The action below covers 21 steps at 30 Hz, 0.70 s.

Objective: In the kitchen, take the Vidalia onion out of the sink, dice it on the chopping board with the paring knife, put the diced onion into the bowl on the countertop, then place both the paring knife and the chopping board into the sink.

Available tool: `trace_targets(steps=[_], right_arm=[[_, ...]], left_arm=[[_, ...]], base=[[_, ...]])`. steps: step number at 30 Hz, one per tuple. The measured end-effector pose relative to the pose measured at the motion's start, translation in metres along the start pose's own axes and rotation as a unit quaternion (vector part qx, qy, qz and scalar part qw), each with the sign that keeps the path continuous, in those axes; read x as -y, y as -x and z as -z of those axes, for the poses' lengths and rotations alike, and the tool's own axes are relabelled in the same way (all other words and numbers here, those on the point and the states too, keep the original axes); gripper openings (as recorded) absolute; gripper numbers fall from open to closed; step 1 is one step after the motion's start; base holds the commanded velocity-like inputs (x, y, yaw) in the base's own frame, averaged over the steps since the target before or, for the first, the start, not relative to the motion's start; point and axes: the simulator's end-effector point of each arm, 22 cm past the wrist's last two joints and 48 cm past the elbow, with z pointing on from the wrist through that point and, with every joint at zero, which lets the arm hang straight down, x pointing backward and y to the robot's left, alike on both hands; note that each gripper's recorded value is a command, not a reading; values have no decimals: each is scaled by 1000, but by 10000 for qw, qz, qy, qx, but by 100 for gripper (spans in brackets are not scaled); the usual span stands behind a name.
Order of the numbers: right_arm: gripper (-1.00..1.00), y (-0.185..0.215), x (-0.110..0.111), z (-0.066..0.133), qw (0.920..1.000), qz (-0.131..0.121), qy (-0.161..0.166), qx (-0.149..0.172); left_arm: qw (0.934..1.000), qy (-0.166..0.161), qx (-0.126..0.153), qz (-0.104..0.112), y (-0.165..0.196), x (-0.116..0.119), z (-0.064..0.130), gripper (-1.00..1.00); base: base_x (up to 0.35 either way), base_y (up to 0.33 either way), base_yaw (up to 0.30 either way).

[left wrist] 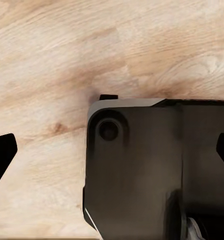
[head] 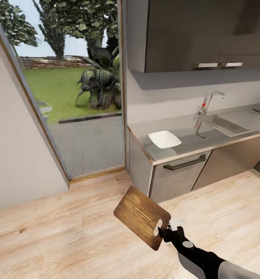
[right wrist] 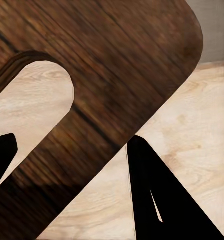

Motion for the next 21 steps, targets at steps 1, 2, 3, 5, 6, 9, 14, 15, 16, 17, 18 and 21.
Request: trace_targets(steps=[1,2,3,5,6,9,14,15,16,17,18,21], right_arm=[[-100,0,0,0,10000,0,1,2],[-100,0,0,0,10000,-1,1,1],[-100,0,0,0,10000,-4,-3,4],[-100,1,0,0,10000,10,-2,8],[-100,1,0,0,10000,12,-2,9],[-100,1,0,0,10000,12,-2,9],[-100,1,0,0,10000,14,-2,6],[-100,1,0,0,10000,14,-2,5],[-100,1,0,0,10000,14,-1,7],[-100,1,0,0,10000,13,0,9],[-100,1,0,0,10000,13,-1,7],[-100,0,0,0,10000,14,-7,6]], left_arm=[[10000,0,0,0,0,0,0,100],[10000,0,0,0,0,0,0,100],[10000,0,0,0,0,0,0,100],[10000,0,1,1,0,0,0,100],[10000,0,1,1,0,0,0,100],[10000,0,1,1,0,0,0,100],[10000,1,-4,0,-1,0,0,100],[10000,2,-18,-3,-2,0,0,100],[10000,3,-28,-4,-3,0,0,100],[10000,3,-33,-5,-3,0,0,100],[10000,3,-36,-6,-4,0,0,100],[10000,4,-42,-7,-4,0,0,100]], base=[[-155,-301,0],[-121,-305,112],[-111,-305,160],[-98,-305,200],[-88,-306,223],[-82,-306,238],[-81,-307,245],[-81,-312,247],[-81,-313,247],[-81,-313,247],[-81,-314,247],[-84,-315,247]])
